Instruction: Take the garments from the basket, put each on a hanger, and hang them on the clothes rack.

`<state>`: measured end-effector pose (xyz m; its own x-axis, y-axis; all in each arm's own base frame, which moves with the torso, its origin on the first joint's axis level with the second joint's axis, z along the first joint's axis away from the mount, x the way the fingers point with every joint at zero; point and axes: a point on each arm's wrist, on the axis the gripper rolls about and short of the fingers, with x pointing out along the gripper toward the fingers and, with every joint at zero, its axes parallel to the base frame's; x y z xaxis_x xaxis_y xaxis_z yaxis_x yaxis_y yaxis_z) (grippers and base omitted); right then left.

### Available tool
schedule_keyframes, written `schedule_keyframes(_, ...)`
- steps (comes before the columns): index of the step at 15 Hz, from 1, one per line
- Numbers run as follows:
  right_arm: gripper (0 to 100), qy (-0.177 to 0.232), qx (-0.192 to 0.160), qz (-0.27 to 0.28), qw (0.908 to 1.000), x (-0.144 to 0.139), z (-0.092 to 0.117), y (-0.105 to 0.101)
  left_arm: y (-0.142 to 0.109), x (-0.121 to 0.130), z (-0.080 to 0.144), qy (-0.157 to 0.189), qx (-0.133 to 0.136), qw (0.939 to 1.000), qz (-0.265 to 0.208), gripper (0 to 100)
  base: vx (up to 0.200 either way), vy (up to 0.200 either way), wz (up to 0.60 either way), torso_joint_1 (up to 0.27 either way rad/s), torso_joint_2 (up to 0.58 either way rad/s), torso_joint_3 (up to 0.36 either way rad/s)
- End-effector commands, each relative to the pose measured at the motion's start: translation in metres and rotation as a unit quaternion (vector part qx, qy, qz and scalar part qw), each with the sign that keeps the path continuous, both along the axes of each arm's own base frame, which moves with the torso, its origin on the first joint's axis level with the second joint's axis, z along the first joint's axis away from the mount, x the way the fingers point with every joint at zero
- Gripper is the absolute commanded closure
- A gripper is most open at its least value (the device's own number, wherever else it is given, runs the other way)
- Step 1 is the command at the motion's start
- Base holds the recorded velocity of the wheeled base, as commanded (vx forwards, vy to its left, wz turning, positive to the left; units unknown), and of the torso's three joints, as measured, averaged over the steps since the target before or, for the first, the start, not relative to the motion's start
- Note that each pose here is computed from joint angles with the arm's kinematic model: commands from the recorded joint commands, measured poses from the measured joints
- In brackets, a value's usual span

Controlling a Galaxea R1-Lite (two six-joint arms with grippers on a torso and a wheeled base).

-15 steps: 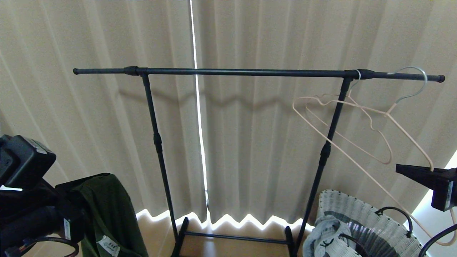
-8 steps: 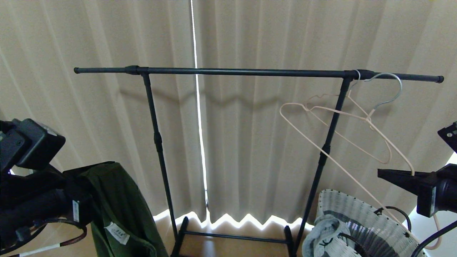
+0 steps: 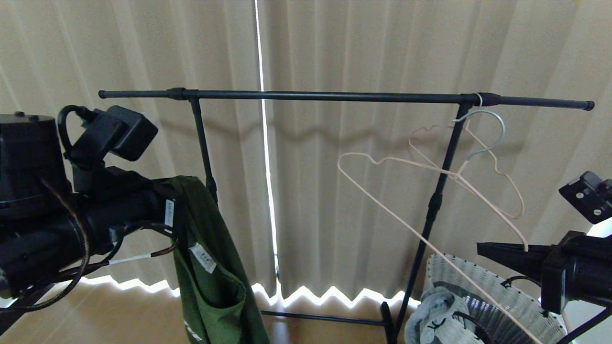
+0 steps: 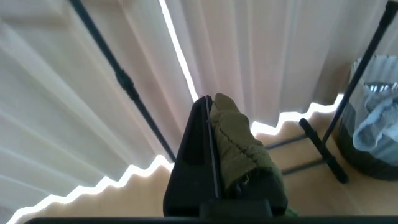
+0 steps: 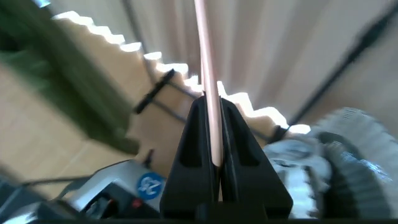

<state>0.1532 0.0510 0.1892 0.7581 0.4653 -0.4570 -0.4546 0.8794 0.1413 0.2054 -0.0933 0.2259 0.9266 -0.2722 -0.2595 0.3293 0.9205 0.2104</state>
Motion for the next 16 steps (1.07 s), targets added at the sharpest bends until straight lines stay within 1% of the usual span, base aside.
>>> schedule_keyframes(1,100,0.007,0.009,0.034,0.9994,-0.005,0.0,0.012,-0.022,0.018,0.002,0.022,-0.013,0.9995,-0.017,100,0.0,0.0,0.0,0.0,0.0,0.0)
schedule_keyframes(2,100,0.013,0.015,0.045,0.9988,-0.006,-0.001,0.016,-0.033,0.021,0.007,0.035,-0.039,0.9983,-0.023,100,0.0,0.0,0.0,0.0,0.0,0.0)
schedule_keyframes(3,100,0.016,0.021,0.054,0.9982,-0.009,0.0,0.02,-0.04,0.024,0.011,0.049,-0.056,0.997,-0.024,100,0.0,0.0,0.0,0.0,0.0,0.0)
schedule_keyframes(4,100,0.019,0.026,0.061,0.9976,-0.011,0.0,0.023,-0.044,0.027,0.013,0.059,-0.065,0.9958,-0.023,100,0.0,0.0,0.0,0.0,0.0,0.0)
schedule_keyframes(5,100,0.024,0.027,0.079,0.9962,-0.016,-0.002,0.027,-0.051,0.035,0.015,0.065,-0.078,0.9947,-0.013,100,0.0,0.0,0.0,0.0,0.0,0.0)
schedule_keyframes(6,100,0.024,0.028,0.091,0.9952,-0.019,-0.003,0.03,-0.056,0.041,0.014,0.067,-0.082,0.9944,-0.001,100,0.0,0.0,0.0,0.0,0.0,0.0)
schedule_keyframes(9,100,0.024,0.029,0.121,0.9919,-0.028,-0.004,0.035,-0.064,0.054,0.01,0.063,-0.078,0.9944,0.032,100,0.0,0.0,0.0,0.0,0.0,0.0)
schedule_keyframes(12,100,0.024,0.031,0.142,0.9892,-0.034,-0.005,0.038,-0.069,0.052,0.014,0.061,-0.094,0.9932,0.029,100,0.0,0.0,0.0,0.0,0.0,0.0)
schedule_keyframes(13,100,0.024,0.032,0.148,0.9882,-0.035,-0.005,0.04,-0.069,0.052,0.014,0.061,-0.096,0.9931,0.03,100,0.0,0.0,0.0,0.0,0.0,0.0)
schedule_keyframes(14,100,0.023,0.033,0.153,0.9874,-0.036,-0.005,0.041,-0.069,0.052,0.013,0.061,-0.094,0.9932,0.032,100,0.0,0.0,0.0,0.0,0.0,0.0)
schedule_keyframes(16,100,0.023,0.038,0.169,0.9846,-0.037,-0.004,0.043,-0.071,0.056,0.008,0.061,-0.083,0.9931,0.055,100,0.0,0.0,0.0,0.0,0.0,0.0)
